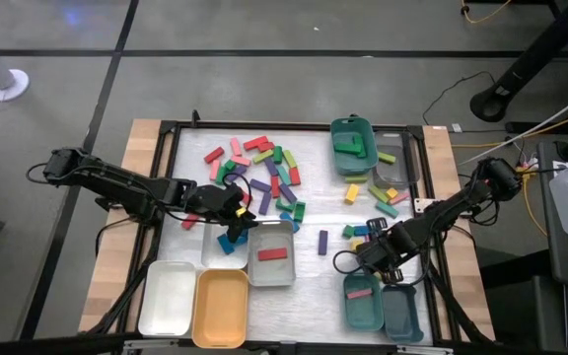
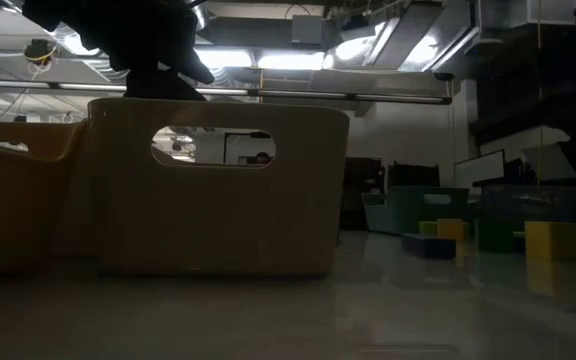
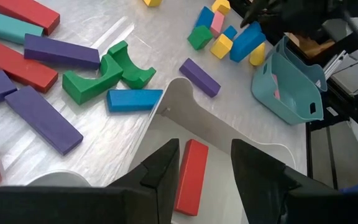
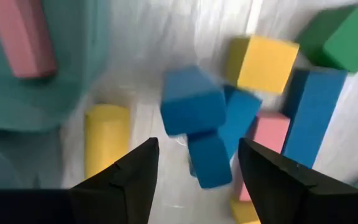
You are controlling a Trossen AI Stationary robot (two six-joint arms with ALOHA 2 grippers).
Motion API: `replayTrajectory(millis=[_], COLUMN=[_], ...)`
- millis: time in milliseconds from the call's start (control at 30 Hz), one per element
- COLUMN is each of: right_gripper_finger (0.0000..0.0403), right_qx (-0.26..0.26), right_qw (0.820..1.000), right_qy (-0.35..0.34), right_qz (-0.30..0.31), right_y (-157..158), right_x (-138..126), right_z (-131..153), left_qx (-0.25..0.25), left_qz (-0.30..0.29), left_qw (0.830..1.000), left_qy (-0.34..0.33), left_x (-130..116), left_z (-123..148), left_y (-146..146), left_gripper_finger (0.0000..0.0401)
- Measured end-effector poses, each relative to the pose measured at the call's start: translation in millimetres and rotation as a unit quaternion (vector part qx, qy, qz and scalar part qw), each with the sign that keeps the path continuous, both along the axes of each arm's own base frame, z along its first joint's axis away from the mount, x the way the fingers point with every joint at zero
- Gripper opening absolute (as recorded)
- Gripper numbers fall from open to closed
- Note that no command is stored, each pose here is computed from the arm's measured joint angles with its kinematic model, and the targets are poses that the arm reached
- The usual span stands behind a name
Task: Sort blocks
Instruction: Put the blue block into the top white bin
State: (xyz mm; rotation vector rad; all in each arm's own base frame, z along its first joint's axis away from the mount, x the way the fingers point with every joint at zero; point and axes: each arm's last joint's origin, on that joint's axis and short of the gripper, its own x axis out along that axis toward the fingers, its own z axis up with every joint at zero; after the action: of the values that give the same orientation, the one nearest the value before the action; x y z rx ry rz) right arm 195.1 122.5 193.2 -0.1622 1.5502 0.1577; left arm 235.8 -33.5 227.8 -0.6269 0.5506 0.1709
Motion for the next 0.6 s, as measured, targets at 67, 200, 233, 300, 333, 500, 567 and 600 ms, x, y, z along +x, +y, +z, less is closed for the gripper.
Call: replayTrajectory(millis=[67, 200, 233, 300, 333, 500, 567, 600], right_gripper_finger=[0.0215, 0.0178, 0.0165, 0.0140, 0.0129, 0.0095, 0.0084, 0.0079], right_qx=[-0.002, -0.003, -0.002, -0.001, 0.001, 0.001, 0.001, 0.001], right_qw=[1.000, 1.000, 1.000, 1.000, 1.000, 1.000, 1.000, 1.000], right_qy=[0.006, 0.007, 0.005, 0.002, 0.000, 0.000, 0.000, 0.000], right_qz=[-0.001, -0.002, -0.002, -0.002, -0.002, -0.002, -0.002, -0.001], right_y=[-1.1, -1.4, -1.3, -1.0, -0.7, -0.6, -0.6, -0.6], right_x=[-1.9, -2.6, -2.3, -1.8, -1.4, -1.2, -1.3, -1.3], right_z=[-3.2, -4.8, -4.8, -4.8, -4.8, -4.8, -4.8, -4.8], left_qx=[0.000, 0.000, 0.000, 0.000, 0.000, 0.000, 0.000, 0.000], left_qz=[0.000, 0.000, 0.000, 0.000, 0.000, 0.000, 0.000, 0.000], left_qw=[1.000, 1.000, 1.000, 1.000, 1.000, 1.000, 1.000, 1.000], left_qy=[0.000, 0.000, 0.000, 0.000, 0.000, 0.000, 0.000, 0.000], left_x=[0.0, 0.0, 0.0, 0.0, 0.0, 0.0, 0.0, 0.0], left_z=[0.0, 0.0, 0.0, 0.0, 0.0, 0.0, 0.0, 0.0], left_y=[0.0, 0.0, 0.0, 0.0, 0.0, 0.0, 0.0, 0.0], left_gripper_finger=[0.0134, 0.0134, 0.0134, 0.0134, 0.0134, 0.0134, 0.0134, 0.0134])
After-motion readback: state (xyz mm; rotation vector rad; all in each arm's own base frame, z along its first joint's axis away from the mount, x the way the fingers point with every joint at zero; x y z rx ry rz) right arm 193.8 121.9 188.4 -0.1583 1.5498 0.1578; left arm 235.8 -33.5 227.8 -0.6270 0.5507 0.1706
